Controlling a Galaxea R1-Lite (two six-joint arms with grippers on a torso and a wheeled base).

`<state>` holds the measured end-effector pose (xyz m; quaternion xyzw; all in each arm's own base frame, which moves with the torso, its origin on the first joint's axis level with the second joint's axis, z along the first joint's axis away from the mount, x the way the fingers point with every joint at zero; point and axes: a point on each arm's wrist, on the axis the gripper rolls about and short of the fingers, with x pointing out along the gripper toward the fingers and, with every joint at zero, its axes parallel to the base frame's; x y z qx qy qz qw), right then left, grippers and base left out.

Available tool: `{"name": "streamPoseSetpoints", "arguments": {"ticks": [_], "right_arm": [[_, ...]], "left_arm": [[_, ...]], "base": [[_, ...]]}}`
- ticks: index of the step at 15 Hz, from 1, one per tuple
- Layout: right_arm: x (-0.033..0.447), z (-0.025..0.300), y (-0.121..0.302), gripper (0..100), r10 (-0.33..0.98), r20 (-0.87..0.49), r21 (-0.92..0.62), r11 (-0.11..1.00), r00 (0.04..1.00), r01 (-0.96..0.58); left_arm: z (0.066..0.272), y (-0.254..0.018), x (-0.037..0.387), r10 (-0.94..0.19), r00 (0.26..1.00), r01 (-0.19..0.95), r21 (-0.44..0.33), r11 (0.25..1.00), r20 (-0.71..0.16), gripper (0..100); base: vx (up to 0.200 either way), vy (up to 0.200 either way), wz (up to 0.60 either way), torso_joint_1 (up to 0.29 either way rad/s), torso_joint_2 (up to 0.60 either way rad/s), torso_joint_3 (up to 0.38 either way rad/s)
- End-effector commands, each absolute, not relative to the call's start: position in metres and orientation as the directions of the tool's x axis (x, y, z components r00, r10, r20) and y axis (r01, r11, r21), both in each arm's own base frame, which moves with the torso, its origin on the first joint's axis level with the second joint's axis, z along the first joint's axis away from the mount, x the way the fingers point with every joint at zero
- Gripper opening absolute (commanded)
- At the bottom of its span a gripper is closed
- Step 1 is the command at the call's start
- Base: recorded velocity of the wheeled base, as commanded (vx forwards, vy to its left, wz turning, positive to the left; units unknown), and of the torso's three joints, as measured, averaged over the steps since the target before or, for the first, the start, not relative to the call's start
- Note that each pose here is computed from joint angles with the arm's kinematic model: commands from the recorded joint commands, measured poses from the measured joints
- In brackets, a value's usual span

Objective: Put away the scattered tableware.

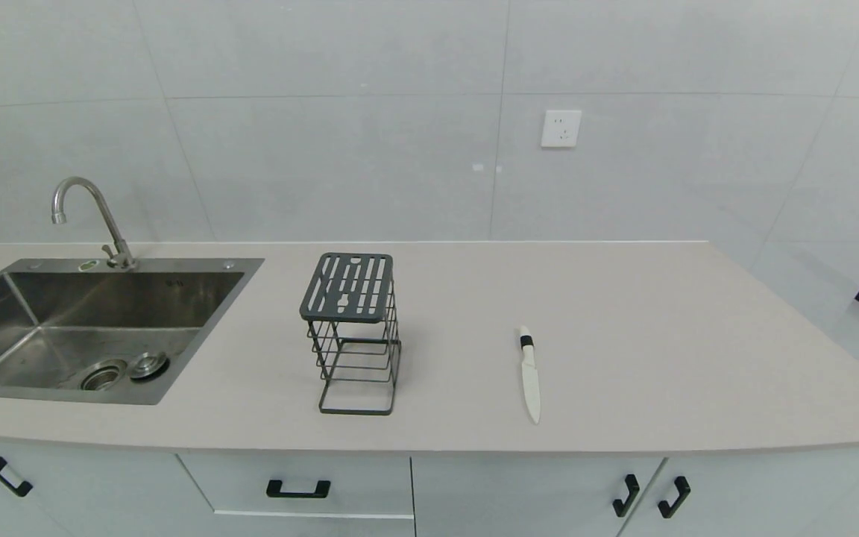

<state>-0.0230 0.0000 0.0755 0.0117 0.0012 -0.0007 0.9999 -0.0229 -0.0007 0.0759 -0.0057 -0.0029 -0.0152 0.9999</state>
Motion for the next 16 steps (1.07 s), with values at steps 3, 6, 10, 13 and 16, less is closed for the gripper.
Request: {"name": "streamPoseSetpoints", "arguments": {"ticks": [3, 6, 10, 13, 16], "right_arm": [[-0.0230, 0.0757, 0.0000, 100, -0.002, -0.003, 0.023, 1.000, 1.000, 0.002], [-0.0229, 0.0753, 0.0000, 100, -0.002, -0.005, 0.023, 1.000, 1.000, 0.002], [-0.0229, 0.0753, 0.0000, 100, -0.002, -0.005, 0.023, 1.000, 1.000, 0.002], [-0.0230, 0.0757, 0.0000, 100, -0.002, -0.003, 0.023, 1.000, 1.000, 0.002], [-0.0229, 0.0753, 0.0000, 100, -0.002, -0.005, 0.023, 1.000, 1.000, 0.002]], "left_arm": [[0.0760, -0.0007, -0.0228, -0.031, 1.000, 0.031, -0.011, 0.999, 0.005, 100], [0.0760, -0.0007, -0.0228, -0.031, 1.000, 0.031, -0.011, 0.999, 0.005, 100], [0.0761, -0.0006, -0.0228, -0.026, 1.000, 0.026, -0.009, 1.000, 0.006, 100], [0.0761, -0.0003, -0.0228, -0.012, 1.000, 0.012, -0.009, 1.000, 0.006, 100], [0.0761, -0.0003, -0.0228, -0.012, 1.000, 0.012, -0.011, 1.000, 0.006, 100]], "base": [[0.000, 0.000, 0.00, 0.000, 0.00, 0.000], [0.000, 0.000, 0.00, 0.000, 0.00, 0.000], [0.000, 0.000, 0.00, 0.000, 0.00, 0.000], [0.000, 0.000, 0.00, 0.203, 0.00, 0.188], [0.000, 0.000, 0.00, 0.287, -0.03, 0.240]]}}
